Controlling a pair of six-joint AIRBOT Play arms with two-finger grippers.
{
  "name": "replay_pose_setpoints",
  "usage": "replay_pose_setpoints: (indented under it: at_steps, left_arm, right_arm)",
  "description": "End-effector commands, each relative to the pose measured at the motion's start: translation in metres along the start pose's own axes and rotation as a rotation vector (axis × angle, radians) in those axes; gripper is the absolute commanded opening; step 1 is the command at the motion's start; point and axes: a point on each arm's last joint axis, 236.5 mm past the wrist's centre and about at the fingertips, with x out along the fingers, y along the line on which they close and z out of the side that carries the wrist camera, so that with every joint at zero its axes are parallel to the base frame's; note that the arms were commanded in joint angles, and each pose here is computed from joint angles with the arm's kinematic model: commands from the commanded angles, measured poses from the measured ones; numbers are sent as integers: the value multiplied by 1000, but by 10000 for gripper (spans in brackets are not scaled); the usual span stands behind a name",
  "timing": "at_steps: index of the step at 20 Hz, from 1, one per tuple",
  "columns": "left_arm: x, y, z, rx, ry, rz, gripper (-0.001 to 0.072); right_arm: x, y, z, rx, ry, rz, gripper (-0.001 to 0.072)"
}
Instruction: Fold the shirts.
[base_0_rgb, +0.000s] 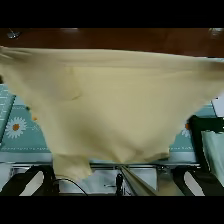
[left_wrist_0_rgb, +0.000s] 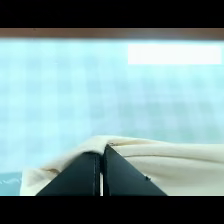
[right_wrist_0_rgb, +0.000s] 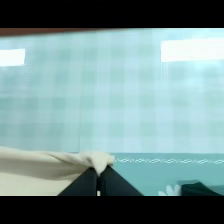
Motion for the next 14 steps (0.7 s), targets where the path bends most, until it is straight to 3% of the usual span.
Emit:
replay_pose_setpoints:
  at_steps: [1,7,9,14]
  left_arm:
    - [117,18,-13,-50,144,-38,31]
    - [265,34,-24,-249,159,-115,31]
    - [293,38,-32,-359,182,-123,31]
    - [328,38,-62,-455,269,-129,31]
  right_arm:
    - [108,-21,-1,47,97,11,24]
    - [276,-25,6,254,165,138,24]
    - [314,-26,12,314,161,164,25]
    - [361,-20,13,391,220,230,25]
